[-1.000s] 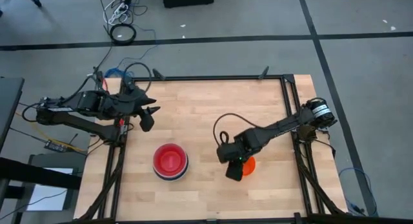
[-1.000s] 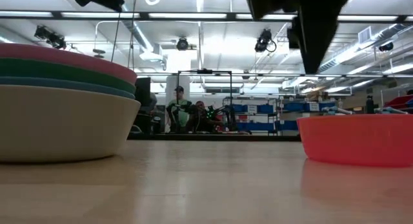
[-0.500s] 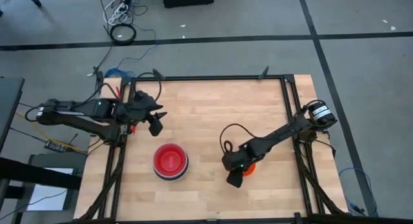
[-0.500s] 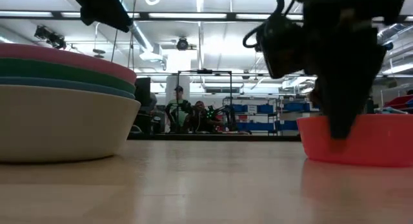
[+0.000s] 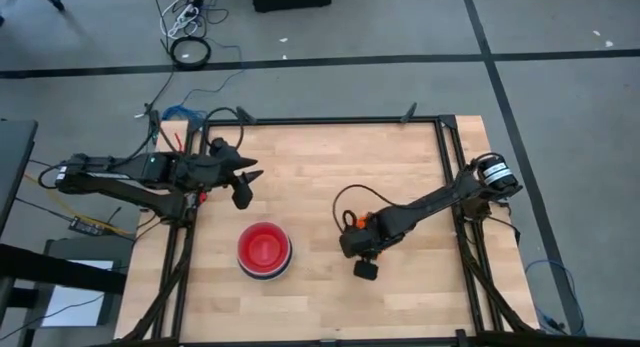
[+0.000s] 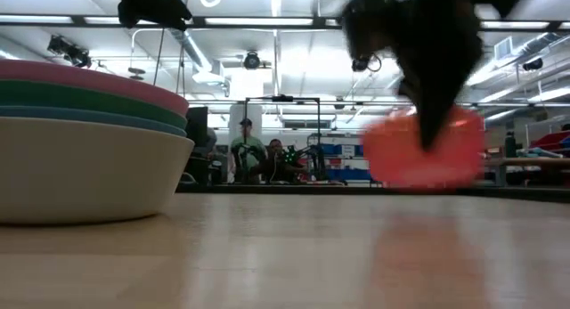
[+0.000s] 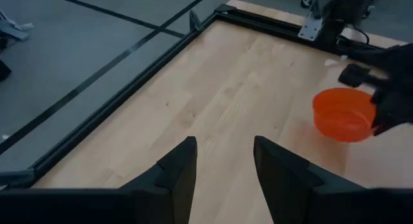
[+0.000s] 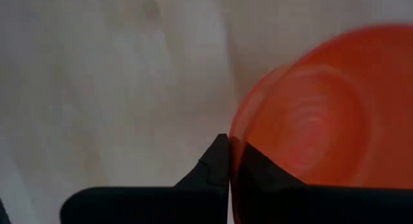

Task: Nest bowls inside each other
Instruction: Stack the orange bowl on top of the light pink bowl, then move the stacked bowls from the middle left to the center of the table, then return to Home Position

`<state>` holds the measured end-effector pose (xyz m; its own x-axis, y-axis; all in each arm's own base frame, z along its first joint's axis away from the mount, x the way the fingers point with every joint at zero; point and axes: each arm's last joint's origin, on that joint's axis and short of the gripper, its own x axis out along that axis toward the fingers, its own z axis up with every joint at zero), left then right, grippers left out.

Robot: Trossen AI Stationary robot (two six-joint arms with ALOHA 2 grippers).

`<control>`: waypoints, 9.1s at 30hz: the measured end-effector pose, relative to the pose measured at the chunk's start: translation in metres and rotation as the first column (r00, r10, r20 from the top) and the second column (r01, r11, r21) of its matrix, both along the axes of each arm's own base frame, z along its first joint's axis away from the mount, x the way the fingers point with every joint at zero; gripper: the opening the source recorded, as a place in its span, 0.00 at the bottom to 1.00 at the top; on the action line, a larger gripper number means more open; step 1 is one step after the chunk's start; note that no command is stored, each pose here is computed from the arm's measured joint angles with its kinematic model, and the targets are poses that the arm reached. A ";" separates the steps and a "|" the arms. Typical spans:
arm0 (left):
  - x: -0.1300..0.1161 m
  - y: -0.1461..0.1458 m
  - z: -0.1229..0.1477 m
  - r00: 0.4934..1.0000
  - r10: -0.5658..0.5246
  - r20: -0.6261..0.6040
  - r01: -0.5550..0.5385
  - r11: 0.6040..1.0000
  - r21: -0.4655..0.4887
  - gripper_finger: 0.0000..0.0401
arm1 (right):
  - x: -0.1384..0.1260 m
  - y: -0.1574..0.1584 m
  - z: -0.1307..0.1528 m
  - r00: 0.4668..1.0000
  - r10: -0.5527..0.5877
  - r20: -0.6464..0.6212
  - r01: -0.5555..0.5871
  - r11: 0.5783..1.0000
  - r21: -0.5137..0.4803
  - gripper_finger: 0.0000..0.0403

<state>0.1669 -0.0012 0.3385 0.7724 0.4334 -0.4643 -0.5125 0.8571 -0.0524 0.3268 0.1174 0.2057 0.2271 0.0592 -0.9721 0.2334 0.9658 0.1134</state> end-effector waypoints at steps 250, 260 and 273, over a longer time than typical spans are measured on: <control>-0.310 0.003 0.145 0.489 -0.024 0.872 -0.218 0.965 0.149 0.41 | -0.275 -0.117 0.266 -0.013 0.207 0.978 -0.032 0.978 -0.208 0.21; -0.315 -0.008 0.120 0.593 0.032 0.805 -0.213 0.970 0.118 0.41 | -0.280 -0.116 0.235 -0.006 0.221 0.975 -0.054 0.974 -0.221 0.21; -0.298 -0.038 0.069 0.589 0.017 0.808 -0.194 0.973 0.121 0.41 | -0.296 -0.112 0.182 -0.117 0.196 0.974 -0.089 0.974 -0.206 0.20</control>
